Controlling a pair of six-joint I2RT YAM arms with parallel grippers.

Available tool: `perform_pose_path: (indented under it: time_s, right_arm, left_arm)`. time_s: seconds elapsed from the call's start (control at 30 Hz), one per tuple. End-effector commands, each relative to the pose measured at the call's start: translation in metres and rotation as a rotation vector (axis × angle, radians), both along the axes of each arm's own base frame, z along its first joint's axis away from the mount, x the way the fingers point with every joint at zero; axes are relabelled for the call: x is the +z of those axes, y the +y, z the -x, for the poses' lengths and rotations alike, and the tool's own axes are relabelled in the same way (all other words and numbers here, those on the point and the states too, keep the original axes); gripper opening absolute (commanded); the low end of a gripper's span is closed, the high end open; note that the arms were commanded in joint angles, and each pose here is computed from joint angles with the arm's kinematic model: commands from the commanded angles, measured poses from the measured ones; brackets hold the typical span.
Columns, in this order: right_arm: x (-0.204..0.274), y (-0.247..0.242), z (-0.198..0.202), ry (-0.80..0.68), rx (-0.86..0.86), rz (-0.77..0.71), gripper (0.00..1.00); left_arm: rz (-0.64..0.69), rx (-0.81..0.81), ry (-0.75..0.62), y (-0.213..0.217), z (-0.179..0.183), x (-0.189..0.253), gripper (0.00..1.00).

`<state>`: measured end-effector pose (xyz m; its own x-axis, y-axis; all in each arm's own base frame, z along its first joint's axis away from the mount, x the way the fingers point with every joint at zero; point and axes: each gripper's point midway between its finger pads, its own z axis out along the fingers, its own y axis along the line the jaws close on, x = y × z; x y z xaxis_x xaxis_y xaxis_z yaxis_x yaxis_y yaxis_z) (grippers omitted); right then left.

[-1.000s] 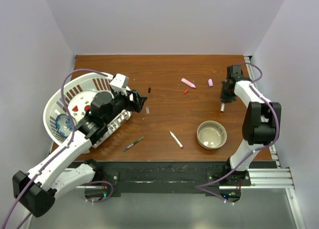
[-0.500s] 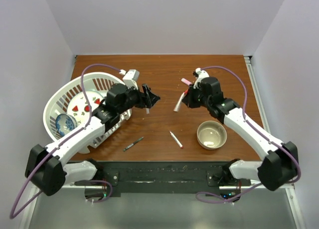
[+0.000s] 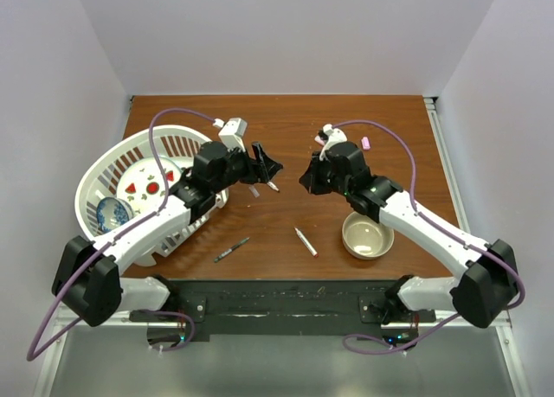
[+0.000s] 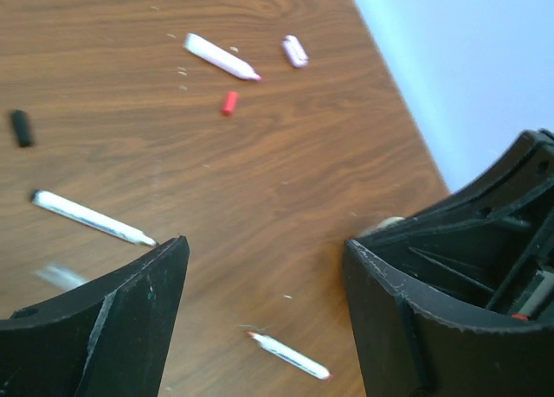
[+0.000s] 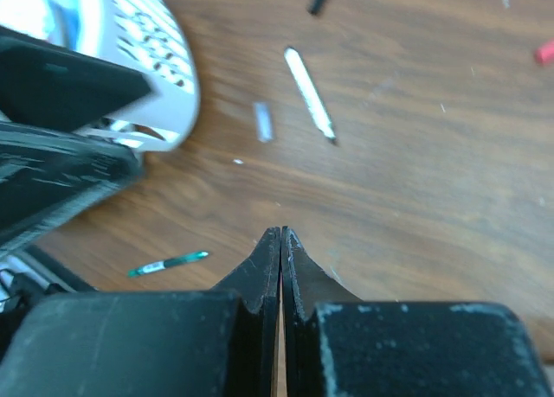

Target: Insert the pens into the pen caps

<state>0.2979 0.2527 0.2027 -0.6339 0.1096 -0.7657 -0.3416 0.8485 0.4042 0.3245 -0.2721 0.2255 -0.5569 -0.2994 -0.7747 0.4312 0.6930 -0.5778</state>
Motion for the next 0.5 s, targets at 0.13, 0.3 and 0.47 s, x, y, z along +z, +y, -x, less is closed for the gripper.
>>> perform_pose_path:
  time_s: [0.13, 0.3, 0.47]
  right_arm:
    - [0.002, -0.024, 0.001, 0.001, -0.130, 0.015, 0.25]
    - [0.004, -0.044, 0.020, -0.026, -0.150, 0.007, 0.35]
    - [0.016, -0.063, 0.036, -0.057, -0.174, -0.002, 0.36]
  left_arm:
    - [-0.460, -0.082, -0.340, 0.022, -0.034, 0.031, 0.79]
    - [-0.712, -0.444, -0.578, 0.002, -0.029, 0.018, 0.76]
    - [-0.953, -0.660, -0.749, 0.000, -0.044, -0.005, 0.66]
